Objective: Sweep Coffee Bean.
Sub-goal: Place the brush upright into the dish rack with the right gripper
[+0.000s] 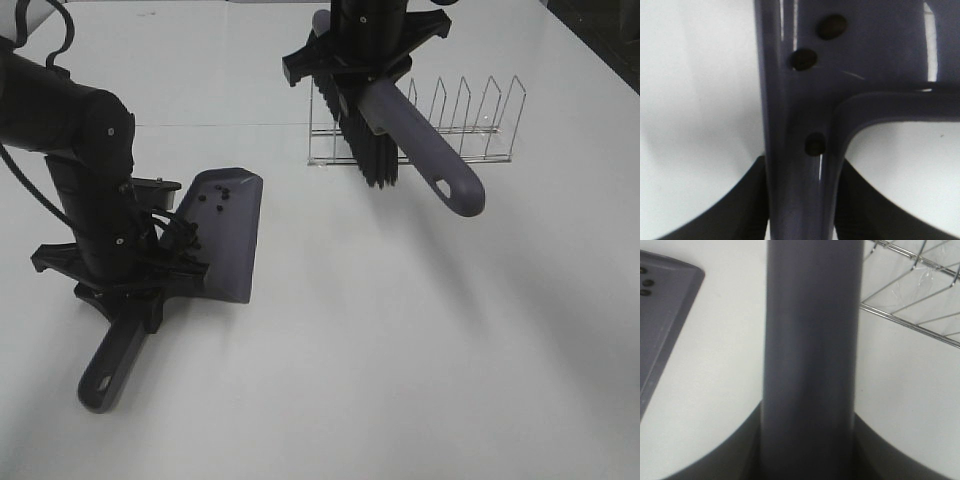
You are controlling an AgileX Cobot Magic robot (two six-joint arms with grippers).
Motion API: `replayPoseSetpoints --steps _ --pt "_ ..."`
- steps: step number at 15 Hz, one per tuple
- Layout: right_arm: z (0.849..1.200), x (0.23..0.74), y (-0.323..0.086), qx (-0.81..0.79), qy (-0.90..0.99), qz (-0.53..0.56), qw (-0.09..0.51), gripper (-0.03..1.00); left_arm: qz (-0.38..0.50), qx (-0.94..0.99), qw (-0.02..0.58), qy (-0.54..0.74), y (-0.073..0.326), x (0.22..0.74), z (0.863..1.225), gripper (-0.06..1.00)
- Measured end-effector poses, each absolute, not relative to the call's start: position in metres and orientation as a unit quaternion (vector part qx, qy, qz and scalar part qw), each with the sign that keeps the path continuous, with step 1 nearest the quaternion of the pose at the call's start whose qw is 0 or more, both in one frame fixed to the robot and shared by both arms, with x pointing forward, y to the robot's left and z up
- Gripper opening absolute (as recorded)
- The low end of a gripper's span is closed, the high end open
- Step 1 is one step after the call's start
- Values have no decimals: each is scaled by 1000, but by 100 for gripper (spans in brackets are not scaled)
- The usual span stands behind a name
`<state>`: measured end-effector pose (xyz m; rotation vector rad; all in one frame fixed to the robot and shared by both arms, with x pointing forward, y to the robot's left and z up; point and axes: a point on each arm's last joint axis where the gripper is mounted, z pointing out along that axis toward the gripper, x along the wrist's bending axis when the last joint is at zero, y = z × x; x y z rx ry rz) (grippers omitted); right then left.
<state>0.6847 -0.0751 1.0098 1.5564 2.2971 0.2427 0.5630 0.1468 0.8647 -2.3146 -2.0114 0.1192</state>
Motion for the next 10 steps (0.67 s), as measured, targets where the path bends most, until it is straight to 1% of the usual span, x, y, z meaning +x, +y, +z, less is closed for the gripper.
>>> replayPoseSetpoints --steps 3,5,8,10 --pt "984 680 -82 548 820 43 156 26 39 -754 37 -655 147 563 865 32" --pt "972 677 -86 544 824 18 157 26 39 -754 37 -655 147 563 865 32" --pt "972 681 -97 546 821 8 169 26 39 -754 37 -655 147 563 865 32" --pt "985 688 -119 569 804 19 169 26 40 -753 37 -655 147 563 865 32"
